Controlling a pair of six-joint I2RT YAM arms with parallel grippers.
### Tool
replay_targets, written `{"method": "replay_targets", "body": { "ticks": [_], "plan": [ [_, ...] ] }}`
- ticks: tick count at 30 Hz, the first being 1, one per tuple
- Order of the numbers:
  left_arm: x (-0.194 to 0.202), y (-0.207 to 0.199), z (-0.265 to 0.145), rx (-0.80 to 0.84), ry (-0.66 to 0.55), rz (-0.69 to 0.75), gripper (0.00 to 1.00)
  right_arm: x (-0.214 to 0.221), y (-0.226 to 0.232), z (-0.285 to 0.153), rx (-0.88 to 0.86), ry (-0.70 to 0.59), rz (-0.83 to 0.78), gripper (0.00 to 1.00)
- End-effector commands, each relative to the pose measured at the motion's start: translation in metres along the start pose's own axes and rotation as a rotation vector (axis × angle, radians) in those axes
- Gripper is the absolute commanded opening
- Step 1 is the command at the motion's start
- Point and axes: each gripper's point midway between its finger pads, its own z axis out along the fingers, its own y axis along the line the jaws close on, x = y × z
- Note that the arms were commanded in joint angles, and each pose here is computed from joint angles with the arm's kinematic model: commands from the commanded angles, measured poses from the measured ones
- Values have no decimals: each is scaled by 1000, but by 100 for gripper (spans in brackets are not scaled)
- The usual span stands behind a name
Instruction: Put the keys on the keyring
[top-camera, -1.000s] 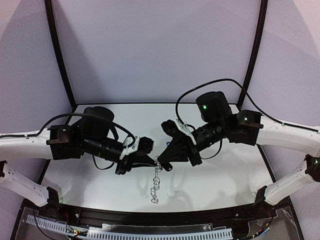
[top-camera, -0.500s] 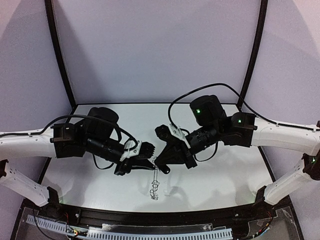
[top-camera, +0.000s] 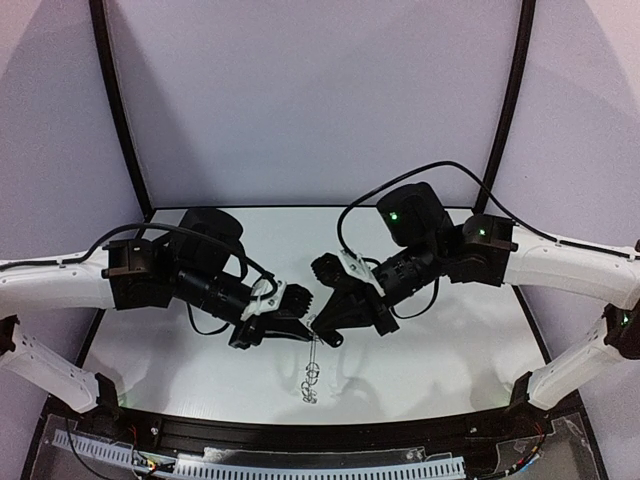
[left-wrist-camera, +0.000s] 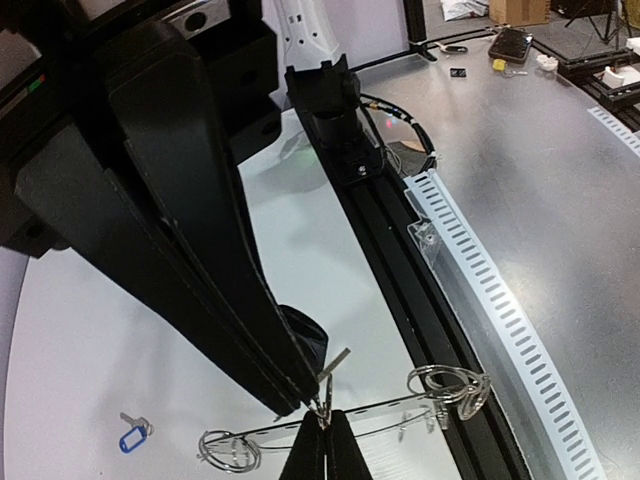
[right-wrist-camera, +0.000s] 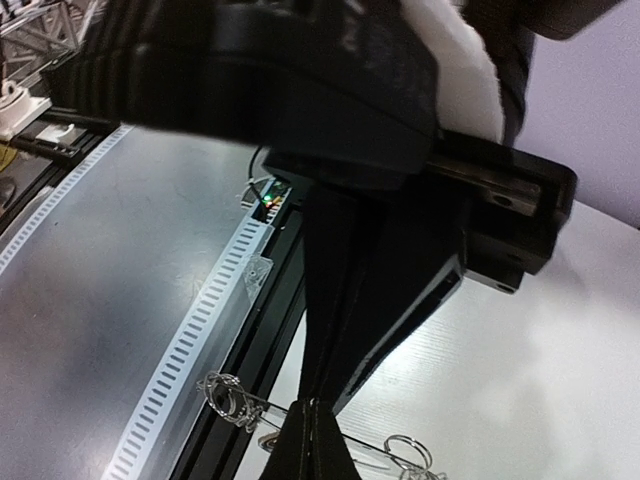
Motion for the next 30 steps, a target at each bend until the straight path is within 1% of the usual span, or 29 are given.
{"method": "replay_targets", "body": {
  "ticks": [1,4,10,13,19,23,25,28,30],
  "plan": [
    [-49,-18,-13,88,-158,114,1,27,-9,6,15,115,-37,0],
    [-50,-21,-13,116,-154,108,1,33,-18,6,64,143,-110,0],
    [-53,-26,-15,159,-153,97,1,29,-31,2,130,156,-263,0],
    [-54,-29,-16,187,-147,86,1,25,-40,1,179,151,-300,0],
    [-57,-33,-15,218,-165,68,1,5,-54,3,280,12,-319,0],
    [-61,-25,-12,184,-189,39,2,-4,-48,1,258,-28,-295,0],
    [-64,-18,-12,137,-210,20,9,-7,-44,-2,250,-45,-280,0],
    [-60,-10,-11,68,-228,-3,35,-10,-37,-7,252,-73,-271,0],
    [-63,-5,-14,17,-246,-9,47,-15,-34,-12,257,-95,-263,0]
  ]
}}
